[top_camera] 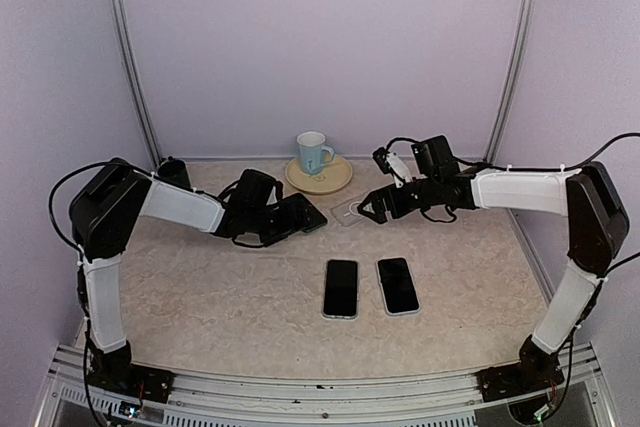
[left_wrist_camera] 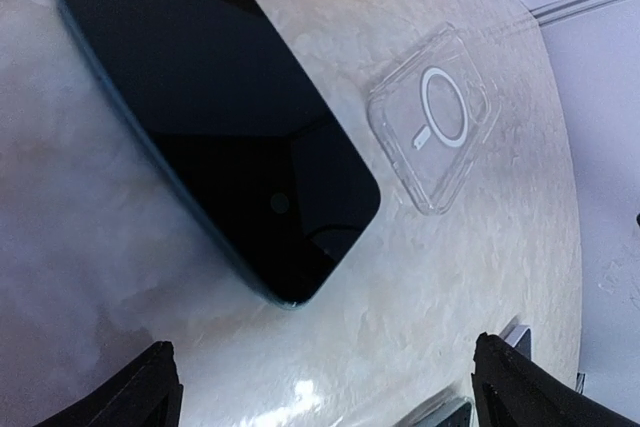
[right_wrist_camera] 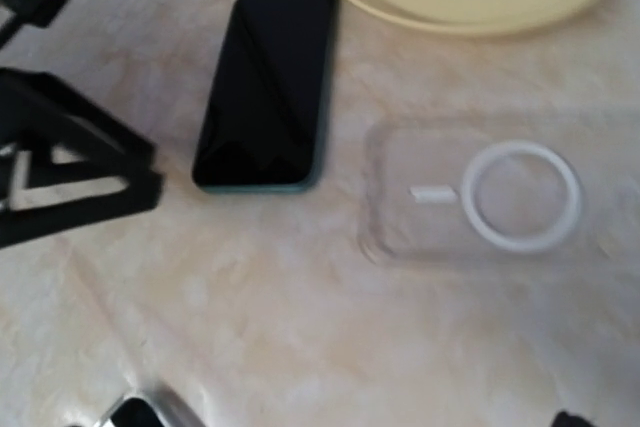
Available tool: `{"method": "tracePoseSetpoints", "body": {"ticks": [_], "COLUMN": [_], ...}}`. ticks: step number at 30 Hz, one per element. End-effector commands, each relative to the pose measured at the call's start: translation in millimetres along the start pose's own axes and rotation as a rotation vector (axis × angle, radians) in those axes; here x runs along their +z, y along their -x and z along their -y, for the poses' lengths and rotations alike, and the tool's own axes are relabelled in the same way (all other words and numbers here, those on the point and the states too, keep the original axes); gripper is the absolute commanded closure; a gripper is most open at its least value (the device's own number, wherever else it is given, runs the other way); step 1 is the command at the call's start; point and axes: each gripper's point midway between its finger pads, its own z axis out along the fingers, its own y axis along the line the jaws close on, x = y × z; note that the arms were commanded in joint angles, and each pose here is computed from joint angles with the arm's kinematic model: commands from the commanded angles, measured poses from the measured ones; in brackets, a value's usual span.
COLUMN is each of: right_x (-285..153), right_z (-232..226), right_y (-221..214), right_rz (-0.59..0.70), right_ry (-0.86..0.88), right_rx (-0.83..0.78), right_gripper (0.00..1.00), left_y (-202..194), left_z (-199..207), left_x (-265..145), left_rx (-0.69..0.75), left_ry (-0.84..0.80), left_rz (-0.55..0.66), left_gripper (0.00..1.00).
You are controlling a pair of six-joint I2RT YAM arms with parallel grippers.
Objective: Put the phone into the phone case
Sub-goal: Move the phone to the center of the board, then pick up the phone at the center of the board.
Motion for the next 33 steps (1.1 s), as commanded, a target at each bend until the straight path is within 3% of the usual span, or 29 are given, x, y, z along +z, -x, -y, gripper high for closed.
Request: {"method": "tracePoseSetpoints", "body": {"ticks": [1, 16, 33], "right_x": [26, 114, 189], "right_z": [-14, -51, -52], "right_y": [7, 2, -13], "right_rz": [-0.014, -0.116, -0.165], "right_ry": [-0.023, -0.033, -0.1], "right_rx": [-0.116, -0.144, -0.138], "right_gripper": [0.0, 0.0, 0.0], "left_y": [20, 43, 48], "left_z": [5, 1, -14], "left_x": [-44, -157, -189], "left_rx": [0.013, -0.043, -0.071], "left_ry": [0.029, -0.018, 0.044], "left_rz": [0.091, 0.304, 0.369], "left_gripper": [0.01, 0.01, 0.01]}}
